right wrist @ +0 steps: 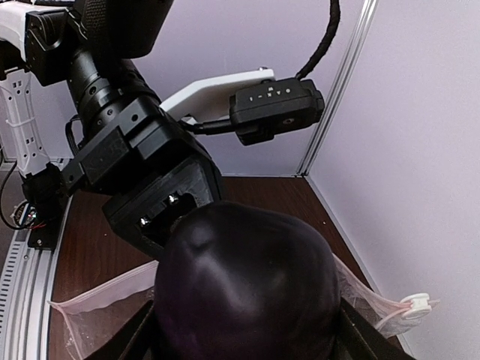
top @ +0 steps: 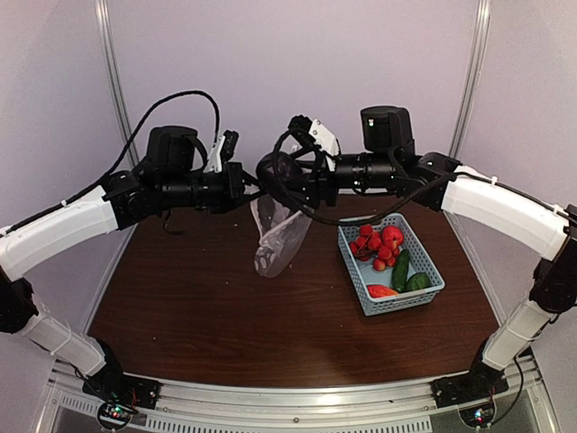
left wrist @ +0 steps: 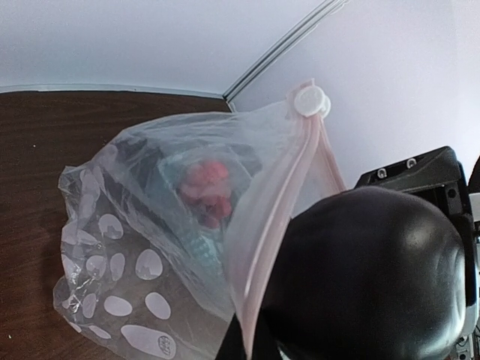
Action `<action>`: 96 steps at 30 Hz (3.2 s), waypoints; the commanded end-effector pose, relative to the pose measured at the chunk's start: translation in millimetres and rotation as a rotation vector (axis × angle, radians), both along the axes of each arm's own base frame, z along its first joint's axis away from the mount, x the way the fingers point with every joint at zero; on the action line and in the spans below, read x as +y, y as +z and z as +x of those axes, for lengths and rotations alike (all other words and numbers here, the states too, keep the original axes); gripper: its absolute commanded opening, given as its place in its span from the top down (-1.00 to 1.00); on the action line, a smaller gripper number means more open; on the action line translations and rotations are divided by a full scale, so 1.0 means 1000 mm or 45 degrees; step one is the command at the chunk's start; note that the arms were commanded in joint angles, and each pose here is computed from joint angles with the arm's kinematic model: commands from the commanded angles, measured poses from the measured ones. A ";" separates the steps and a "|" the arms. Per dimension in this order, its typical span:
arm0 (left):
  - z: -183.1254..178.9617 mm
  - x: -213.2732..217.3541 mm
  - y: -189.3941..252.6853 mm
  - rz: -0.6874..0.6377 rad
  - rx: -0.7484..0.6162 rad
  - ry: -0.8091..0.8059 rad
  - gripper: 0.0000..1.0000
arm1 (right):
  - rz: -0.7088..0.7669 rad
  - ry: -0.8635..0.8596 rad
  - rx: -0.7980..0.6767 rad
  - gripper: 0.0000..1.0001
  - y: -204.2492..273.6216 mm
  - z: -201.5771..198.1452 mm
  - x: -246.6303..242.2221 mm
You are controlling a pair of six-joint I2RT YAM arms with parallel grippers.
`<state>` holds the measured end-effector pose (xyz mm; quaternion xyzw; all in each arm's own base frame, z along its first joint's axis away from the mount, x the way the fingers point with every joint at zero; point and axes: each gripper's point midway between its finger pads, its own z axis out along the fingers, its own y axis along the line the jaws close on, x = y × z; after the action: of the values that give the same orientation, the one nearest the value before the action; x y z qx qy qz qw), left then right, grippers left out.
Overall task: Place the food in the zip-top bag and seal the zipper
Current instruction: Place the fake vegetable in the zipper food storage bag, then pick up the fake fruit from the bin.
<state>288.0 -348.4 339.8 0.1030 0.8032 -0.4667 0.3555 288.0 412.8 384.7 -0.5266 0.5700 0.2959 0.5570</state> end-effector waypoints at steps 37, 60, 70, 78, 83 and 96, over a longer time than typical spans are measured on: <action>0.070 0.063 -0.042 0.852 -0.376 0.353 1.00 | -0.098 -0.504 0.301 -0.93 -0.023 0.050 -0.115; 0.013 -0.016 -0.082 0.503 -0.388 -0.317 1.00 | -1.405 -0.430 0.538 -0.17 -0.244 0.002 -0.312; 0.010 -0.017 -0.089 0.484 -0.340 -0.322 1.00 | -1.245 -0.154 0.758 -0.23 -0.277 -0.010 -0.255; 0.013 -0.012 -0.083 0.493 -0.360 -0.281 1.00 | -1.161 -0.128 0.797 -0.29 -0.309 -0.003 -0.219; 0.017 -0.008 -0.082 0.500 -0.358 -0.256 1.00 | -1.211 -0.080 0.799 -0.34 -0.333 -0.009 -0.211; 0.023 0.000 -0.077 0.470 -0.352 -0.225 1.00 | -1.200 -0.135 0.767 0.28 -0.308 -0.010 -0.216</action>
<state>306.0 -349.9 247.2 0.3091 0.8188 -0.3094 0.3718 276.4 198.5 46.4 -0.5848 0.7988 0.1264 0.0627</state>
